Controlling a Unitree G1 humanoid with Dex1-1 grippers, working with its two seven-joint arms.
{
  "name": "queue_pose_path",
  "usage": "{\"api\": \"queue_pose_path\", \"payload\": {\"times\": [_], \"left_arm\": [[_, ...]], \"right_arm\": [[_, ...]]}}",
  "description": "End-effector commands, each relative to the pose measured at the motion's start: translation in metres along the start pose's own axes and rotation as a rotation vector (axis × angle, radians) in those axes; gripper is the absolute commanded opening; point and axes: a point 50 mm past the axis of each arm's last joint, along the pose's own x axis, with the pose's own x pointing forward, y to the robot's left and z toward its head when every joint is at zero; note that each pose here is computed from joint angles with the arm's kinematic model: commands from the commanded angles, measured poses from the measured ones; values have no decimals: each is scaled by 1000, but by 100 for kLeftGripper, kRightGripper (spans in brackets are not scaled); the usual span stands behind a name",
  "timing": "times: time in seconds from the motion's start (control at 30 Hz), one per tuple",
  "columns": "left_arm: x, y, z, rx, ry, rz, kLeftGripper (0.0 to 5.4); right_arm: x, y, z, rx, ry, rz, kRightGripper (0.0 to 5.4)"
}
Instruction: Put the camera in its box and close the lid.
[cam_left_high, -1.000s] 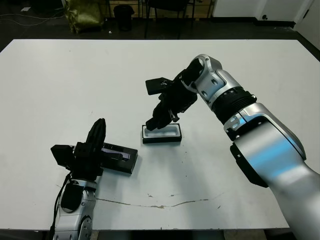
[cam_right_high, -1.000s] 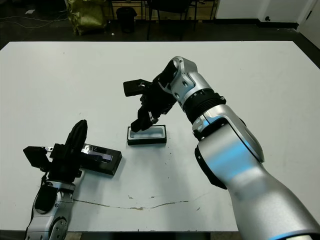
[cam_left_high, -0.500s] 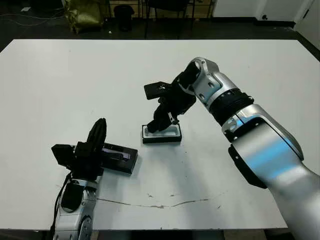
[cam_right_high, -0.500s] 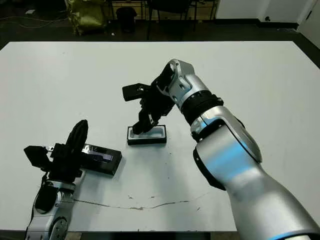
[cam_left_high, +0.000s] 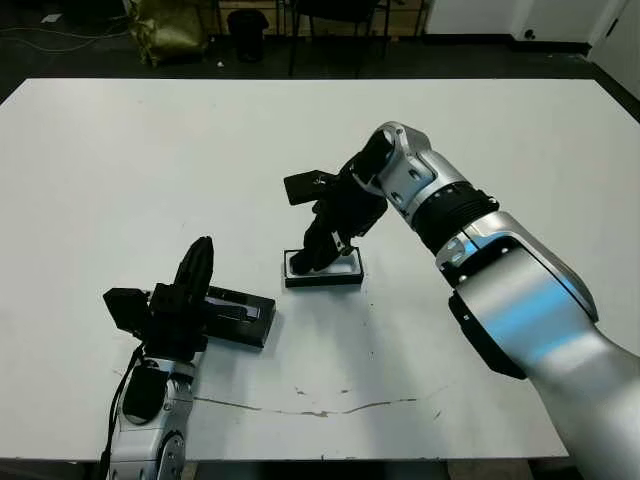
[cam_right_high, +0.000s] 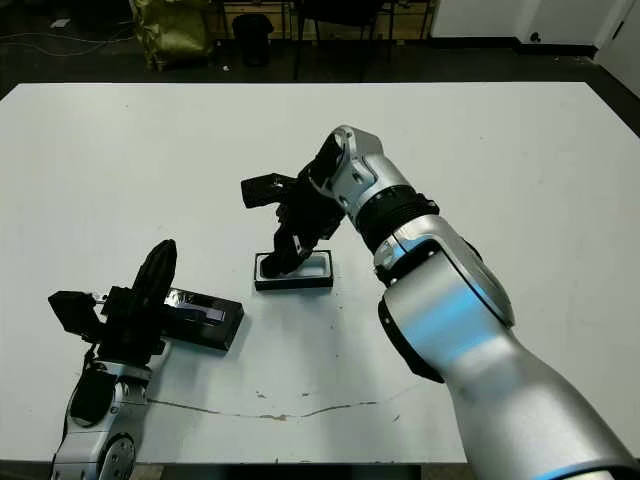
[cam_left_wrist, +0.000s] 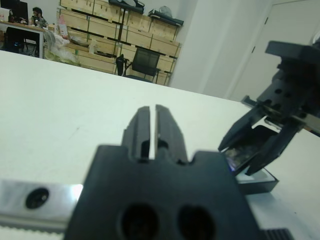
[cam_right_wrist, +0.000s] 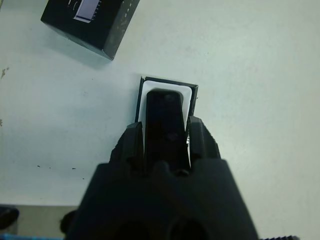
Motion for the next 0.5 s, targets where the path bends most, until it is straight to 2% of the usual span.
{"api": "queue_pose_path", "payload": {"times": [0.03,0.5], "left_arm": [[-4,4,-4,7,32,10,0],[-5,3,-5,-2,30,19,0]], "right_arm": [[13,4,-2,-8,-15,34,84],[15,3,-3,7,20,2,84]]}}
